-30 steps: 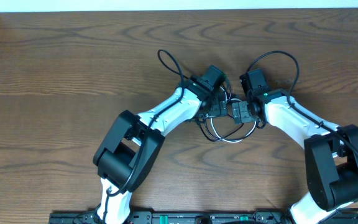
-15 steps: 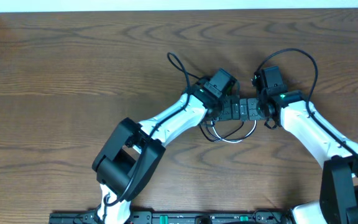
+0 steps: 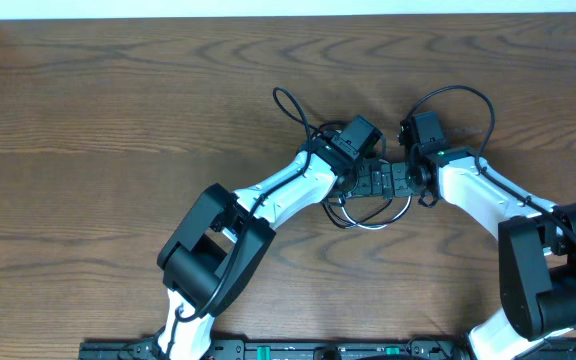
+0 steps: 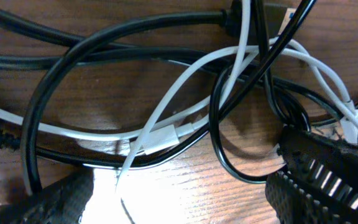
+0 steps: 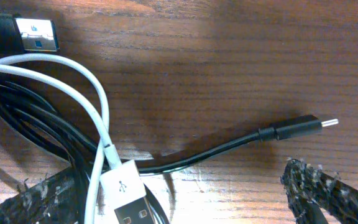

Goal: Untangle cables

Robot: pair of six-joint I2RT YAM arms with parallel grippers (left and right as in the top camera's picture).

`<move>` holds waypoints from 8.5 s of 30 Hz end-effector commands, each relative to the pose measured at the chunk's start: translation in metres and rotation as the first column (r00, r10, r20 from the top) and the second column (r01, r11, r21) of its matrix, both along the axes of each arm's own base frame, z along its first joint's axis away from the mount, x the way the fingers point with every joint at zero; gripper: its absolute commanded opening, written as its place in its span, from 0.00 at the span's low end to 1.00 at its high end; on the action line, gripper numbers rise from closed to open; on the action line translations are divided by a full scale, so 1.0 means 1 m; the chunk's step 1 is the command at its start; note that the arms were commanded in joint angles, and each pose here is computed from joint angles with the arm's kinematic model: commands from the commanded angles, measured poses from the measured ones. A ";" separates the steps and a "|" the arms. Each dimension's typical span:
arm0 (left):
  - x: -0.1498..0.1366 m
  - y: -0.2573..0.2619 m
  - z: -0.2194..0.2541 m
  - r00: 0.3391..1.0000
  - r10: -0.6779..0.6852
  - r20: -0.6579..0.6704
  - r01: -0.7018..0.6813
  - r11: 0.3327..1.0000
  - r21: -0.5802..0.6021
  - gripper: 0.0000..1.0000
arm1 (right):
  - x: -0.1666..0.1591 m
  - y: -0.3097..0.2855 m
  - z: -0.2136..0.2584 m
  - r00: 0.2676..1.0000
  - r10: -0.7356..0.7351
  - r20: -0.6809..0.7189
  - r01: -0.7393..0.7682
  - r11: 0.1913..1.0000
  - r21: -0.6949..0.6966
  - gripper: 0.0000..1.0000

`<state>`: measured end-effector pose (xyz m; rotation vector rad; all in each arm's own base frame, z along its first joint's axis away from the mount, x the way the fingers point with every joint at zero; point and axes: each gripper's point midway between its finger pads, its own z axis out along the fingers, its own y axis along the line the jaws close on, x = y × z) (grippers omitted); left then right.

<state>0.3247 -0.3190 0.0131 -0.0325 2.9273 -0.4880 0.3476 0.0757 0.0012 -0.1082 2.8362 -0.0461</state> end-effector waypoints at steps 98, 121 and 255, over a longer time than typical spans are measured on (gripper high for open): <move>0.116 0.192 0.114 0.969 0.150 0.194 -0.155 0.988 0.010 0.62 | 0.028 -0.019 0.053 0.969 -0.242 -0.047 0.244 0.914 0.323 0.05; 0.103 0.210 0.075 0.976 0.108 0.190 -0.139 0.977 0.160 0.70 | 0.008 0.067 0.025 0.974 -0.097 -0.203 0.186 0.858 0.480 0.01; 0.106 0.225 0.075 0.969 0.115 0.217 -0.165 0.959 0.232 0.27 | 0.029 0.003 -0.013 0.193 -0.937 -0.293 0.922 0.070 0.382 0.46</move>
